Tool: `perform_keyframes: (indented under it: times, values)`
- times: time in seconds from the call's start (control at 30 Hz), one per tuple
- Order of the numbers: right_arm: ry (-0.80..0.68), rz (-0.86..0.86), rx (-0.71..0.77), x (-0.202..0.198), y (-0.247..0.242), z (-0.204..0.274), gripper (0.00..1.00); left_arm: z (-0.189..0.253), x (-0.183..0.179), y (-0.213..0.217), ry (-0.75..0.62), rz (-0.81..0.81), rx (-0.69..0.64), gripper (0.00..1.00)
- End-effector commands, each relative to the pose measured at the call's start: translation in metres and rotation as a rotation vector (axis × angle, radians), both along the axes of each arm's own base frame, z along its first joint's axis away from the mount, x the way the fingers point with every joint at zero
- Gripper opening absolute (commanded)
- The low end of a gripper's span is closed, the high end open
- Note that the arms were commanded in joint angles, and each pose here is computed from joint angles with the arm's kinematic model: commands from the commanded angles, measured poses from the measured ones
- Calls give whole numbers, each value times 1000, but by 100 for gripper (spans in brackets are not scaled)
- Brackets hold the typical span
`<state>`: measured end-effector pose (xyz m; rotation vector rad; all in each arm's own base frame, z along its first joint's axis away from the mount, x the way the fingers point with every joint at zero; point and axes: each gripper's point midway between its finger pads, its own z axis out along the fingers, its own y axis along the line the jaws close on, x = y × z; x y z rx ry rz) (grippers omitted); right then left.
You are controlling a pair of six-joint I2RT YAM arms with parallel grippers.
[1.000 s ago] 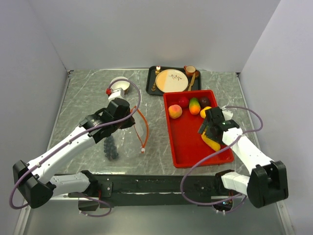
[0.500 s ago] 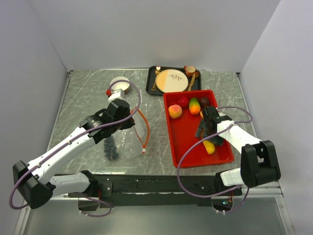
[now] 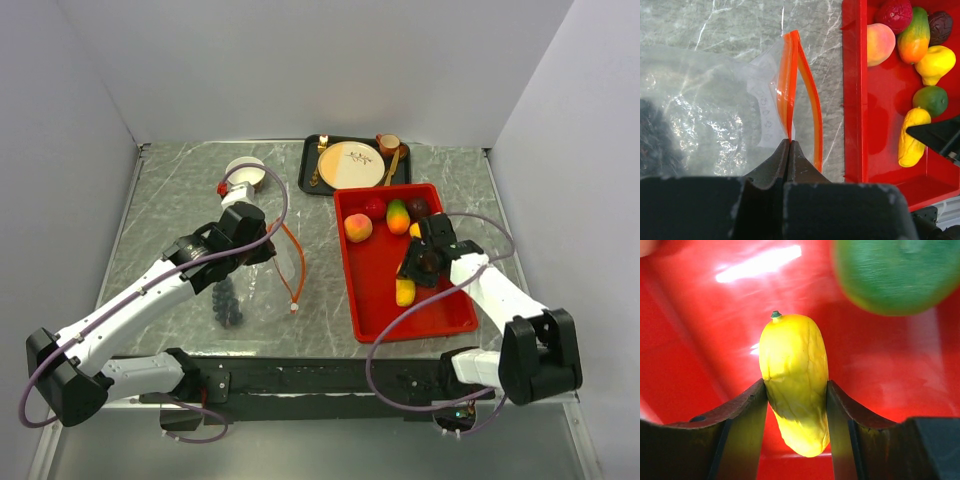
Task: Place the food in the zip-top bag and seal the zipper
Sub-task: Pick up the fake fruit from the bin, then place the fake fruit in the zipper food storage bag.
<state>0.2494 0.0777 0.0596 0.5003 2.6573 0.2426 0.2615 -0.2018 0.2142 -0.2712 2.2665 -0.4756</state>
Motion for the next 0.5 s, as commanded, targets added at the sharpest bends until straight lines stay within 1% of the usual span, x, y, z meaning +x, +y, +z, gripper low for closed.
perform_keyframes:
  times: [0.0, 0.03, 0.1, 0.17, 0.2, 0.27, 0.3, 0.33, 0.4, 0.43, 0.47]
  values:
    - [-210, 107, 175, 25, 35, 62, 2, 9, 3, -3, -30, -14, -19, 1]
    - [-255, 149, 243, 29, 50, 77, 2, 9, 4, -4, -32, -17, -17, 1]
    - [-325, 205, 326, 30, 75, 106, 3, 7, 6, -4, -30, -16, -5, 1]
    - [-389, 249, 368, 37, 95, 136, 4, 4, 7, -3, -18, -14, 10, 1]
    - [-393, 293, 378, 33, 111, 142, 4, 5, 7, -5, -18, -19, 9, 1]
    - [-434, 324, 412, 36, 130, 162, 4, 6, 7, -6, -20, -22, 2, 1]
    - [-426, 364, 438, 31, 146, 163, 4, 7, 6, -7, -21, -24, -4, 1]
    - [-455, 390, 469, 33, 158, 172, 4, 8, 6, -8, -24, -26, -11, 1]
    - [-449, 418, 512, 29, 180, 176, 5, 9, 6, -8, -26, -26, -22, 1]
    - [-473, 430, 533, 31, 189, 181, 5, 10, 5, -9, -26, -30, -27, 1]
    - [-459, 430, 546, 33, 197, 179, 5, 11, 5, -10, -25, -32, -34, 1]
